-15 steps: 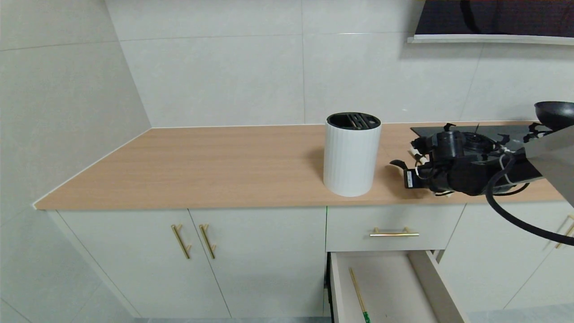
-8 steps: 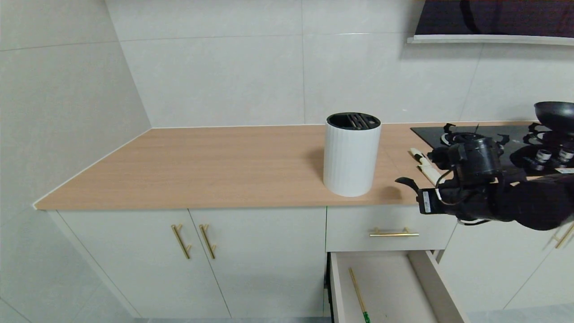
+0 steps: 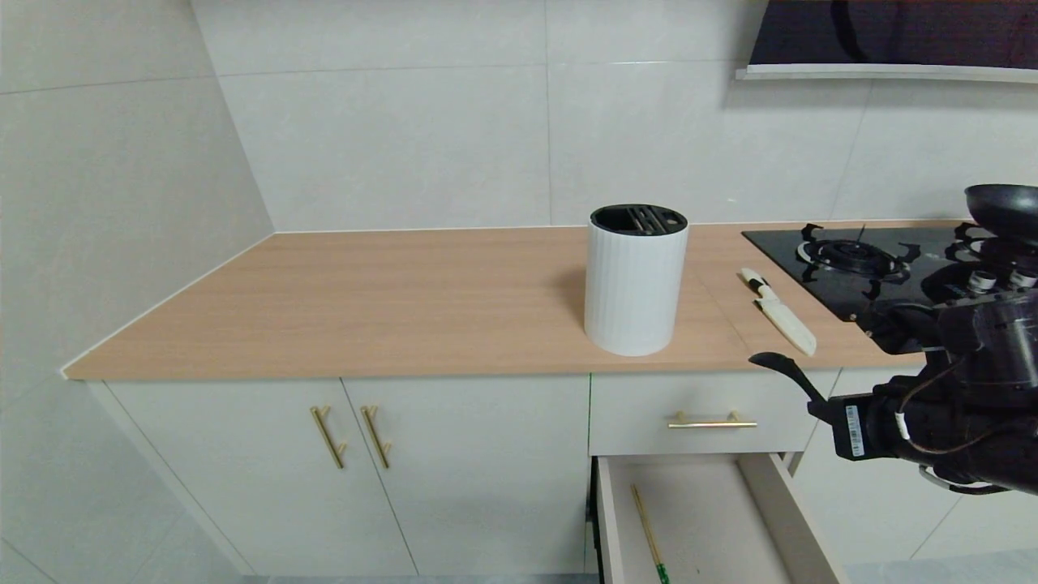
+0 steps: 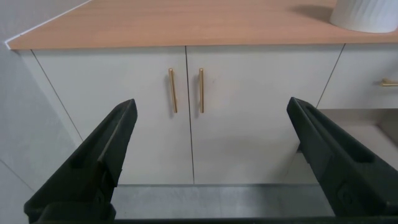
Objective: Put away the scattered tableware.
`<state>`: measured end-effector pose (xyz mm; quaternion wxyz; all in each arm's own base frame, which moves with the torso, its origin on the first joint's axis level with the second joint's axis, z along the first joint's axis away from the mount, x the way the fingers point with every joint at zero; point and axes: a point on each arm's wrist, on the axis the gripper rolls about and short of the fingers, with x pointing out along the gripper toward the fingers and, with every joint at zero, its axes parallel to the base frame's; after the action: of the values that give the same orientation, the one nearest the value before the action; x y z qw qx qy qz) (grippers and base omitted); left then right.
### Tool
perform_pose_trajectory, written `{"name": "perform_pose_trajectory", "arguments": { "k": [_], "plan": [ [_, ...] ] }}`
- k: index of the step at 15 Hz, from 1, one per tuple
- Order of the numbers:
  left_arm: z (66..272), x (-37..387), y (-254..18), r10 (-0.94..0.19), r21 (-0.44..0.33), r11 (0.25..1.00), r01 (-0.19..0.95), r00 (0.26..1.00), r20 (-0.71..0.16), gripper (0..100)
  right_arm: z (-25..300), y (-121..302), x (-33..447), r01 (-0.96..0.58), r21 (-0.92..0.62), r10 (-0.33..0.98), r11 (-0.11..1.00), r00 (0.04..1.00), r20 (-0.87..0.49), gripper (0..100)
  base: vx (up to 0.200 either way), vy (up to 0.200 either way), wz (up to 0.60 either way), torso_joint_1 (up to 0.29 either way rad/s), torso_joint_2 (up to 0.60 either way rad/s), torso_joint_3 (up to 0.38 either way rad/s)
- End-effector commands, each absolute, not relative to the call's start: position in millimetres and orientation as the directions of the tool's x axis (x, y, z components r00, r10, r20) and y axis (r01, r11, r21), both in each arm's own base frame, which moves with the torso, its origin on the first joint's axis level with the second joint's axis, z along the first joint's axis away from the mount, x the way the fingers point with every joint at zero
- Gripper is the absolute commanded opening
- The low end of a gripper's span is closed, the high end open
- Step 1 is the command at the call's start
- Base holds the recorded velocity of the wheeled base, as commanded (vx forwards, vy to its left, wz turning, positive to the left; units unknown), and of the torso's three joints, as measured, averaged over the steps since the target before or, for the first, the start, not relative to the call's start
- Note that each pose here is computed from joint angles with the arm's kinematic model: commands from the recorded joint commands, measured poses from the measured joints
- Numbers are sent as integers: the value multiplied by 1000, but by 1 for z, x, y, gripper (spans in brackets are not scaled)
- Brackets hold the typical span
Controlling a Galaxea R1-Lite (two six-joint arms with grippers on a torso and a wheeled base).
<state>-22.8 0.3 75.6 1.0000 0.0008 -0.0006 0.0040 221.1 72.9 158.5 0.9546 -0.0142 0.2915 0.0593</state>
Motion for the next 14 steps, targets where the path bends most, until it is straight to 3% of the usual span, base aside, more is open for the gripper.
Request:
{"name": "perform_pose_trajectory", "arguments": {
  "k": [1, 8, 14],
  "plan": [
    [76, -23, 0, 9, 2, 1000, -9, 1000, 0, 100, 161, 71, 215, -122, 10, 108, 993, 831, -546, 0, 0, 0, 0, 0, 0, 0],
    [76, -23, 0, 9, 2, 1000, -9, 1000, 0, 100, 153, 72, 218, -121, 2, 101, 993, 816, -570, 0, 0, 0, 0, 0, 0, 0],
    [76, -23, 0, 9, 2, 1000, -9, 1000, 0, 100, 153, 72, 222, -117, 4, 100, 993, 823, -560, 0, 0, 0, 0, -172, 410, 224]
  ]
}}
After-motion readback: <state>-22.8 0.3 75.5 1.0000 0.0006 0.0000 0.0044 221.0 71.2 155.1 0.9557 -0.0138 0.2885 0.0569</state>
